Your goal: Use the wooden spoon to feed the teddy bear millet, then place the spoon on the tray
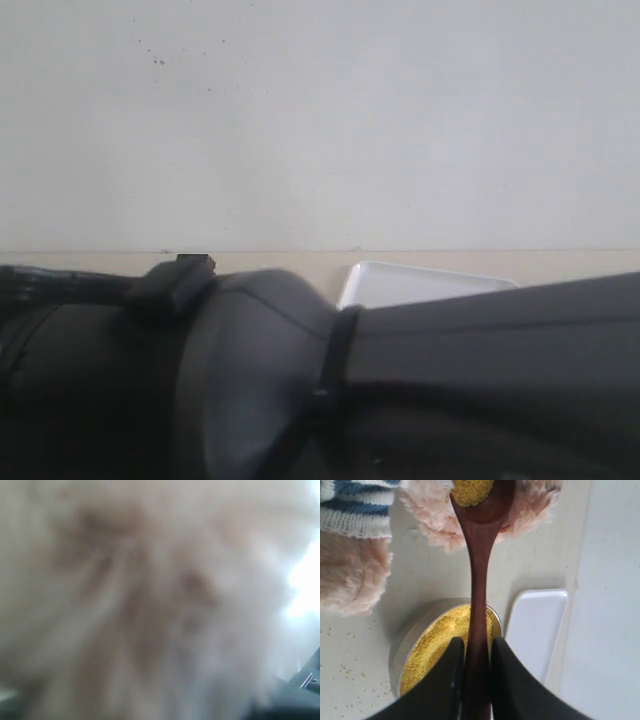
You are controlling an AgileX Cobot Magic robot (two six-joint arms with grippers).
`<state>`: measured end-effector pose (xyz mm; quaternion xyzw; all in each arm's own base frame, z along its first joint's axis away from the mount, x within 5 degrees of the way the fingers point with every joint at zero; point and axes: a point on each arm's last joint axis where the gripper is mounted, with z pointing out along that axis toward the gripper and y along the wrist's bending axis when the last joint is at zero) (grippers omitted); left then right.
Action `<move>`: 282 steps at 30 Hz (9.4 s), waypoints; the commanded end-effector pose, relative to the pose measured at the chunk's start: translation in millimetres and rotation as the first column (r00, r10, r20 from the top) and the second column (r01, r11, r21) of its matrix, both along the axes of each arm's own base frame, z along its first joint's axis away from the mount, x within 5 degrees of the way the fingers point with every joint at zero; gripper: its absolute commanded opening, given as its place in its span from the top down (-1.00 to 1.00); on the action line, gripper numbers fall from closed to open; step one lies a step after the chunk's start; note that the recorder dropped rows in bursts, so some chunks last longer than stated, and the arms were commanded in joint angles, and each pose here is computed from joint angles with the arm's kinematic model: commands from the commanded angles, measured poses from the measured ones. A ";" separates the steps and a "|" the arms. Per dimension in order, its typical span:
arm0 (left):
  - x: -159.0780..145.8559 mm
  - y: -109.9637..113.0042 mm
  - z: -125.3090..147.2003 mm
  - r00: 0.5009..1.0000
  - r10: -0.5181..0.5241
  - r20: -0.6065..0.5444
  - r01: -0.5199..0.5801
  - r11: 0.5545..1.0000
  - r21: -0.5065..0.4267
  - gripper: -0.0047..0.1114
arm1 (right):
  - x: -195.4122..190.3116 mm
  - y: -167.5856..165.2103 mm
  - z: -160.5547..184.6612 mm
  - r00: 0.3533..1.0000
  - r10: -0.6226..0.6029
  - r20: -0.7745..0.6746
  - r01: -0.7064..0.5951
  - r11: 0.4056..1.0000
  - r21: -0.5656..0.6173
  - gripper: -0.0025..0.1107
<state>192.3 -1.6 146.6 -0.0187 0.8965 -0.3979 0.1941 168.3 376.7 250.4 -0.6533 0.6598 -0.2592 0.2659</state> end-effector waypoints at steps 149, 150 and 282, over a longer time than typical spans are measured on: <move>0.2 -0.8 1.1 1.000 0.004 0.006 -0.004 1.000 -0.021 0.85 | 52.4 -112.0 -62.1 0.895 -0.385 -0.227 0.385 0.922 -0.044 0.91; 0.2 -0.8 1.1 1.000 0.004 0.006 -0.004 1.000 -0.021 0.85 | 52.0 -111.7 -62.4 0.891 -0.390 -0.234 0.392 0.919 -0.039 0.91; 0.2 -0.8 1.1 1.000 0.004 0.006 -0.004 1.000 -0.021 0.85 | 26.1 -173.6 0.0 0.752 -0.390 -0.531 0.611 0.715 0.339 0.91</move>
